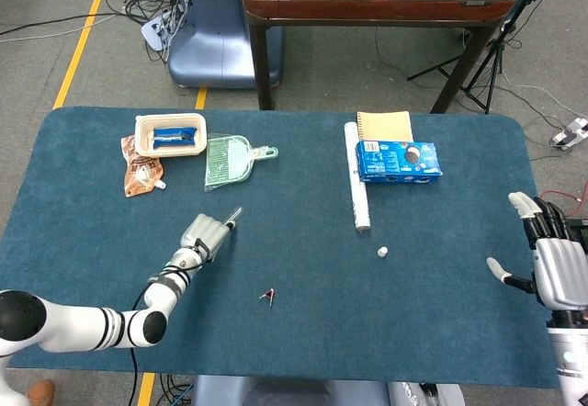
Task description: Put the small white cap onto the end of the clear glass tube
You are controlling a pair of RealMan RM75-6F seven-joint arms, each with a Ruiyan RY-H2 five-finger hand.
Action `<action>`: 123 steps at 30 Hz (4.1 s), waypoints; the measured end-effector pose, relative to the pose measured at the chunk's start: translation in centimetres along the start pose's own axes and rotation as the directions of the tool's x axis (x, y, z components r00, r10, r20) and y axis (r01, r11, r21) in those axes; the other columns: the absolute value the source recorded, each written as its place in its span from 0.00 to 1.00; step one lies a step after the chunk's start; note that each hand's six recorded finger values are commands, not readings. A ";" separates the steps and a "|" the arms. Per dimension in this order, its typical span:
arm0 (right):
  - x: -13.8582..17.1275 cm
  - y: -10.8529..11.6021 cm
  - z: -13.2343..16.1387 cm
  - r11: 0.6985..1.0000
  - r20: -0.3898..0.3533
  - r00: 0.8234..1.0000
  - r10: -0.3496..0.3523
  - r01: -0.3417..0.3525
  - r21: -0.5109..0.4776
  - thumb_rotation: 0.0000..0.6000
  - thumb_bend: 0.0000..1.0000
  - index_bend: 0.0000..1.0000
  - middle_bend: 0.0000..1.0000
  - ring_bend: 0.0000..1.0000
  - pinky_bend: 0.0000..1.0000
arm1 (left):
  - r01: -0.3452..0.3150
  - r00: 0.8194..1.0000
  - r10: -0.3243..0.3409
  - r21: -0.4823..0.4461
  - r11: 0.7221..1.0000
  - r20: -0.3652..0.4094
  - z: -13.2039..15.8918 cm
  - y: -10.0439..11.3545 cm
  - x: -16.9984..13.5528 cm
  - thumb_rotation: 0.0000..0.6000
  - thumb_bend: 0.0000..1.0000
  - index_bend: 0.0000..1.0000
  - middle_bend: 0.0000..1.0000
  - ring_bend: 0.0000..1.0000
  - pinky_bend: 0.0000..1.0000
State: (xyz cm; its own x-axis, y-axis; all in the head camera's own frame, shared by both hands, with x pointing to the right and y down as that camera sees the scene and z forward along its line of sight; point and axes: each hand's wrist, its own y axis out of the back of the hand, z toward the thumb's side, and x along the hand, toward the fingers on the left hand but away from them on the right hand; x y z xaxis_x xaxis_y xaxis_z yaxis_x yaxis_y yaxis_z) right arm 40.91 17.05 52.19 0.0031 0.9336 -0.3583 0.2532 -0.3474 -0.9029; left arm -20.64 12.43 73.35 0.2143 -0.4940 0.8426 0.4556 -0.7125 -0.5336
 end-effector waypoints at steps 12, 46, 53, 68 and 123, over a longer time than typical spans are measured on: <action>0.2 -0.1 0.2 1.000 -0.006 1.000 0.001 -0.001 -0.004 1.00 0.21 0.06 0.10 0.01 0.06 | -0.046 0.991 0.040 -0.042 0.998 -0.126 -6.6 0.2 -3.6 1.00 0.53 0.13 1.00 0.94 0.81; 0.4 -0.7 0.2 1.000 0.004 1.000 0.022 -0.022 0.001 1.00 0.21 0.06 0.10 0.01 0.06 | 0.121 0.991 -0.122 -0.020 0.992 -0.049 -6.0 -5.7 -5.5 1.00 0.53 0.17 1.00 0.94 0.81; 0.5 -0.8 0.1 1.000 0.006 1.000 0.022 -0.022 -0.003 1.00 0.21 0.06 0.10 0.01 0.06 | 0.146 0.989 -0.141 -0.098 0.985 0.053 -3.4 -4.9 -5.4 1.00 0.53 0.17 1.00 0.94 0.81; 0.9 -0.4 -0.5 1.000 0.020 1.000 0.012 -0.012 -0.003 1.00 0.21 0.06 0.10 0.01 0.06 | 0.095 0.977 -0.060 -0.165 0.982 0.202 1.7 -0.7 -3.3 1.00 0.53 0.17 1.00 0.94 0.81; 1.2 -0.7 -1.0 1.000 0.024 1.000 0.015 -0.014 -0.020 1.00 0.21 0.06 0.10 0.01 0.06 | -0.036 0.997 0.037 0.012 0.999 -0.069 0.2 4.0 5.9 1.00 0.53 0.31 1.00 0.93 0.81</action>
State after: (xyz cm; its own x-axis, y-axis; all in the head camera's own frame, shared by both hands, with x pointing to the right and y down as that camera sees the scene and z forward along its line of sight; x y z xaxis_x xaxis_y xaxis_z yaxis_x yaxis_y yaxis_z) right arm 41.67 18.45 52.60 -0.0163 0.9259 -0.3773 0.2720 -0.3590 -0.8928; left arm -17.37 6.77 76.19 0.1712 -0.5532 0.8153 0.4576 -0.6882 -0.5630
